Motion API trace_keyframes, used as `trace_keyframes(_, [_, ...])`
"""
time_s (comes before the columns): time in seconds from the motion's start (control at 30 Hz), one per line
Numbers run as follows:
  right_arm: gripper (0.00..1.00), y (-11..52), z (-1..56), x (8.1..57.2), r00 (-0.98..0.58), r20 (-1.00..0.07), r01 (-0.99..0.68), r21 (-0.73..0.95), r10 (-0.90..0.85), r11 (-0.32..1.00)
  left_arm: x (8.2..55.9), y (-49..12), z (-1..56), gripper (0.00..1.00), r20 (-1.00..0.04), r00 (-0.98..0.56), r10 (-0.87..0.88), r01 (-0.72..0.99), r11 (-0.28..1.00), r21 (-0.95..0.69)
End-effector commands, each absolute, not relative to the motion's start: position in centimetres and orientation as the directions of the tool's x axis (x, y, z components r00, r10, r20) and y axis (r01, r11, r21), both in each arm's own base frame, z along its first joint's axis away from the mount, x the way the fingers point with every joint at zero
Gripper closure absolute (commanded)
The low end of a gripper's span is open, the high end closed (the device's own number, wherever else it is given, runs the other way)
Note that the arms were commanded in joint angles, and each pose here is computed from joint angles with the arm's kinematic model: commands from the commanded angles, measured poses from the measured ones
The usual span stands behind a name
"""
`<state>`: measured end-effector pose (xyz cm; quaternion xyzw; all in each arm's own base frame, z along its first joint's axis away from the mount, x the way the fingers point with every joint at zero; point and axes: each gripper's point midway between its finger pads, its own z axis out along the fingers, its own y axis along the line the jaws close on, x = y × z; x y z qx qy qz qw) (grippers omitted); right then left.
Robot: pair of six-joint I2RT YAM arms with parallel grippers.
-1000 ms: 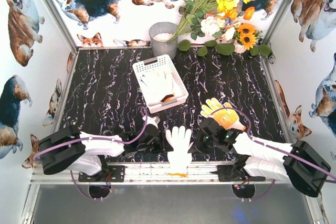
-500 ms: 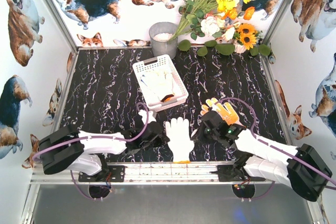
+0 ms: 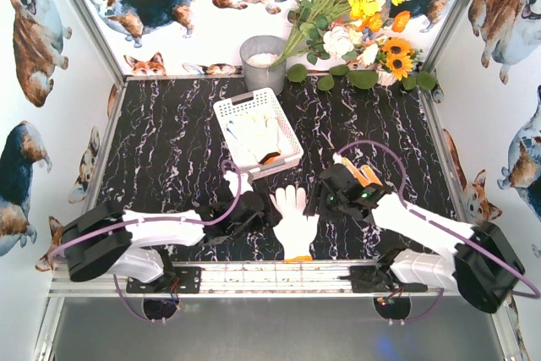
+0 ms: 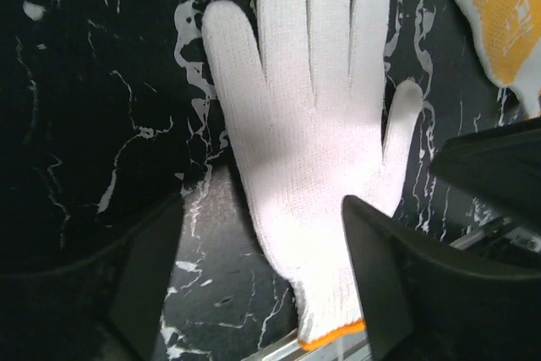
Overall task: Put the gloves into the storage basket
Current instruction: Place the glove at the center of the board, then pick up the glove from the center of the board.
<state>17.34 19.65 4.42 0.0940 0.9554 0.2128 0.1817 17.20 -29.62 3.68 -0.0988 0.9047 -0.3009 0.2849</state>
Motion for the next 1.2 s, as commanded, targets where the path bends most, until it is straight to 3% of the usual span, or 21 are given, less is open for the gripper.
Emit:
trace_keyframes(0.0, [0.39, 17.6, 9.2, 19.4, -0.855, -0.479, 0.015, 0.363, 0.200, 0.932, 18.3, -28.4, 6.6, 0.25, -0.565, -0.778, -0.276, 0.076, 0.851, -0.519])
trace_keyframes(0.13, [0.38, 13.0, 10.8, 20.4, -0.835, -0.496, 0.114, 0.268, 0.239, 0.957, 19.2, -28.3, 11.0, 0.08, -0.627, -0.750, -0.210, 0.186, 0.843, -0.504])
trace_keyframes(0.33, [0.37, 5.9, 10.1, 22.0, -0.833, -0.456, 0.299, 0.105, 0.313, 0.948, 24.0, -23.8, 16.4, 0.03, -0.700, -0.700, -0.146, 0.239, 0.875, -0.421])
trace_keyframes(0.4, [0.32, 4.1, 9.8, 22.5, -0.822, -0.448, 0.354, 0.082, 0.352, 0.932, 25.8, -21.3, 17.9, 0.01, -0.717, -0.679, -0.156, 0.225, 0.886, -0.406])
trace_keyframes(0.6, [0.31, 0.3, 7.2, 22.8, -0.780, -0.390, 0.511, 0.054, 0.489, 0.858, 30.1, -13.1, 20.7, 0.00, -0.768, -0.623, -0.150, 0.162, 0.935, -0.315])
trace_keyframes(0.77, [0.31, 0.5, 5.3, 23.4, -0.781, -0.349, 0.533, 0.057, 0.517, 0.844, 30.9, -8.9, 20.9, 0.00, -0.791, -0.602, -0.107, 0.111, 0.970, -0.216])
trace_keyframes(1.07, [0.35, 1.1, 1.5, 22.8, -0.763, -0.249, 0.607, 0.042, 0.597, 0.793, 30.1, -7.2, 19.3, 0.00, -0.808, -0.587, -0.058, 0.095, 0.986, -0.140])
trace_keyframes(1.17, [0.45, 1.7, 0.8, 22.5, -0.761, -0.204, 0.620, 0.050, 0.615, 0.783, 29.9, -7.0, 18.8, 0.00, -0.807, -0.589, -0.051, 0.098, 0.986, -0.134])
